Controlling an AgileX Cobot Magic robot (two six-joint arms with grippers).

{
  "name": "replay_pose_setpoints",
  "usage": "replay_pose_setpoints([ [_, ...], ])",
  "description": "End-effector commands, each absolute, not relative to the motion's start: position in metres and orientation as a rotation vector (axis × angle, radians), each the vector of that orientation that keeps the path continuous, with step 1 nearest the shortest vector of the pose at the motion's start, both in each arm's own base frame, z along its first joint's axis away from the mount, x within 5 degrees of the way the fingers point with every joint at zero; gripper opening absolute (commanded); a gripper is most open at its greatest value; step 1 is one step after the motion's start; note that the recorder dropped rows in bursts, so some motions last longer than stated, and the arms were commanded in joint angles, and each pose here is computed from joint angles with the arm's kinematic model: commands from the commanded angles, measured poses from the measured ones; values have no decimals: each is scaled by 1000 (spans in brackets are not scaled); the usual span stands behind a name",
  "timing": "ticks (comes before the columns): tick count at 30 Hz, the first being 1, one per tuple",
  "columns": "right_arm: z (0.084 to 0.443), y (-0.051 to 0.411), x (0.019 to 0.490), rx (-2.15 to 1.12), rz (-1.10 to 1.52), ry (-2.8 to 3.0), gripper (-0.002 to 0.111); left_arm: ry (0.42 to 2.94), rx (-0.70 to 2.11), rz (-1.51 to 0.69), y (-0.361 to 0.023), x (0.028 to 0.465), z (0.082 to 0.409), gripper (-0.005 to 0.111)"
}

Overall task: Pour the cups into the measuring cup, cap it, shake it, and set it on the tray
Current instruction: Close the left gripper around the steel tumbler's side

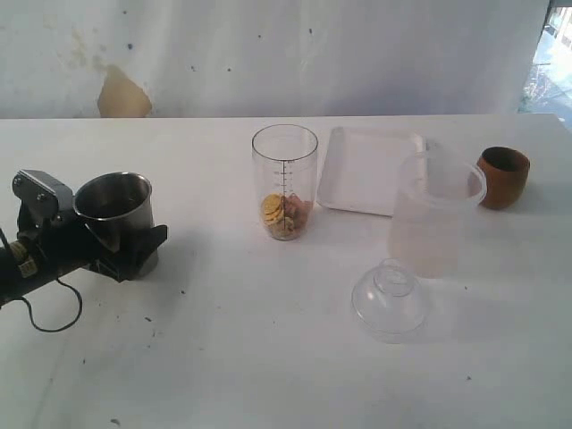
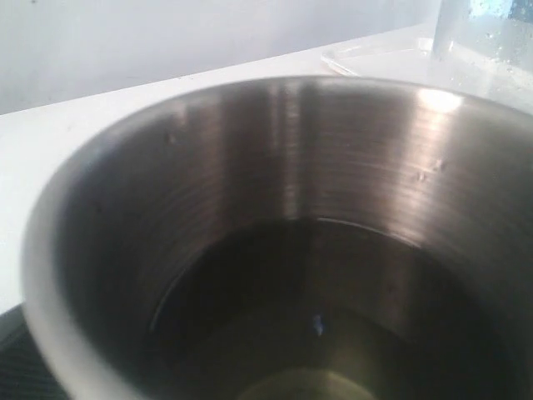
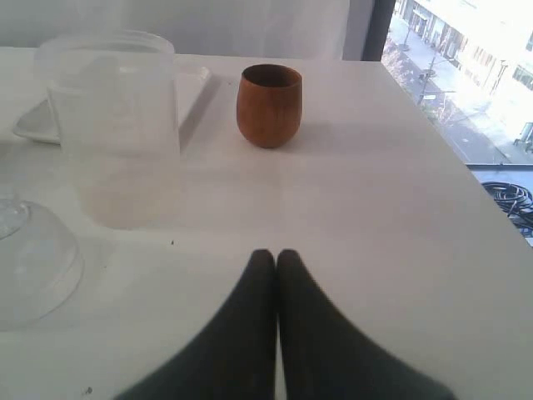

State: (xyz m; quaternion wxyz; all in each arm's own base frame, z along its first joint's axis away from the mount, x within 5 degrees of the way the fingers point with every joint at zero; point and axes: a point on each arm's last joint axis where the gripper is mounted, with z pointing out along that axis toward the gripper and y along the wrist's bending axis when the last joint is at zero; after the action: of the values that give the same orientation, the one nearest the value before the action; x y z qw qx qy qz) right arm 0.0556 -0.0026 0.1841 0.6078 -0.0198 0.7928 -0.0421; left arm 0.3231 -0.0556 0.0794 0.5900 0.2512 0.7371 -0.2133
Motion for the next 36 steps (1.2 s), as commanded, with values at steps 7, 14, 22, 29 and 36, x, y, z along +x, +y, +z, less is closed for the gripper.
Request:
replay_pose_setpoints([
  [7, 183, -2, 56, -45, -91, 1827, 0, 1702, 574, -512, -57, 324, 81, 105],
  [14, 183, -2, 56, -45, -91, 1827, 0, 1704, 562, -506, -56, 325, 81, 105],
  [22, 183, -2, 56, -45, -91, 1827, 0, 1667, 591, -505, -58, 333, 86, 105],
  [29, 183, -2, 56, -45, -91, 1827, 0, 1667, 593, -506, -58, 333, 86, 105],
  [36, 183, -2, 56, -45, -91, 1827, 0, 1673, 593, -529, -59, 332, 86, 105],
])
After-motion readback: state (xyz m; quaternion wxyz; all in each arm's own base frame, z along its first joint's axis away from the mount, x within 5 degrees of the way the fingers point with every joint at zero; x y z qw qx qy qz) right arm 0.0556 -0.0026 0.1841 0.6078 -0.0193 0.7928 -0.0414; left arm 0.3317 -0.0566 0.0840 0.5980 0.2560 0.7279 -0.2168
